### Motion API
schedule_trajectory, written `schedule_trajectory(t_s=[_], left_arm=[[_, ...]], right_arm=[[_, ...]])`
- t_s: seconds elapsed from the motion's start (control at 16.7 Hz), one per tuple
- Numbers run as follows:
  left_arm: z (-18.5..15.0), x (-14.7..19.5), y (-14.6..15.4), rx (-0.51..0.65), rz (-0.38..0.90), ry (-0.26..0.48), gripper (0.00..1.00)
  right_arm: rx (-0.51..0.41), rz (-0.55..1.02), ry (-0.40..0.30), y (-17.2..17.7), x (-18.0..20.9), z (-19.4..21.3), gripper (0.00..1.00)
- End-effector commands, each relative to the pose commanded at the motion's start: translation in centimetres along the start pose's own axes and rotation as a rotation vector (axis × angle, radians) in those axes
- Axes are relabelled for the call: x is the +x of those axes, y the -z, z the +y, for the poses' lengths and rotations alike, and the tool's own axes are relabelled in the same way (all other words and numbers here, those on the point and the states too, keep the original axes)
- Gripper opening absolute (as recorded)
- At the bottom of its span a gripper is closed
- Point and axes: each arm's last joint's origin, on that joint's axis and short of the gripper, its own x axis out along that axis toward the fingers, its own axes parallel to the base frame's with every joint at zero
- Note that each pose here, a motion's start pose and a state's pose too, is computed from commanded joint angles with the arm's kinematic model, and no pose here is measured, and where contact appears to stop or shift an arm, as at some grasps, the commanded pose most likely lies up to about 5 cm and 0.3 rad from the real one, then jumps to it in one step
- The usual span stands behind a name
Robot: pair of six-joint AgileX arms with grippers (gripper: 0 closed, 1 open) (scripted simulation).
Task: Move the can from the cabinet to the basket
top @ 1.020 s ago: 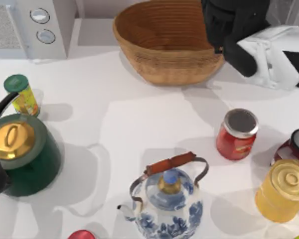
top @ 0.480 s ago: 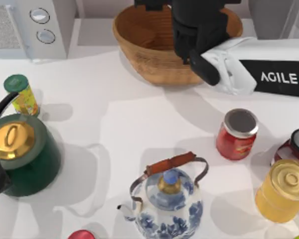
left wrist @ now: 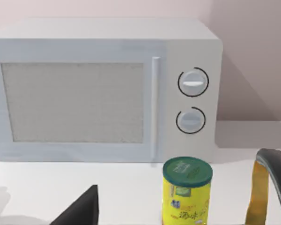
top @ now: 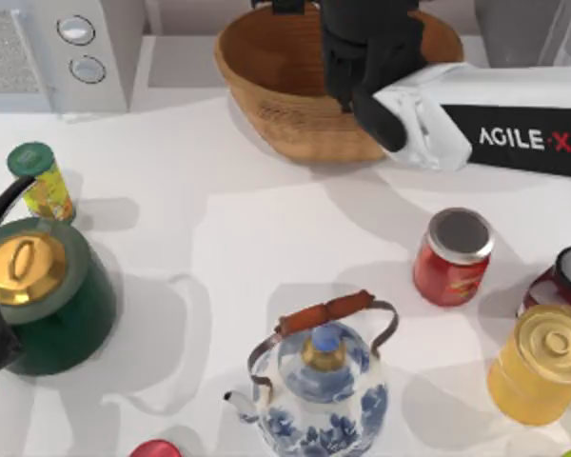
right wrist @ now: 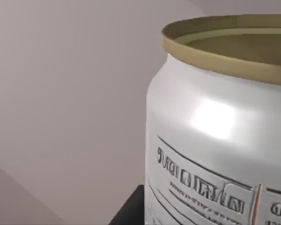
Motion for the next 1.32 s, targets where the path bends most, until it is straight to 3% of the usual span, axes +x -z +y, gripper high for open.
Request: schedule_trajectory(t_s=[0.24, 1.02, 1.32], left_arm=[[0.0, 0.0, 0.0, 0.0, 0.0, 0.0, 1.0], [0.0, 0.0, 0.0, 0.0, 0.0, 0.0, 1.0], [0.0, 0.0, 0.0, 0.0, 0.0, 0.0, 1.0]], right_arm=[[-0.001, 0.001, 0.0, 0.05, 0.1, -0.03, 0.0], [-0.001, 0.001, 0.0, 0.05, 0.1, -0.03, 0.98], [-0.001, 0.001, 0.0, 0.05, 0.1, -0.03, 1.0]])
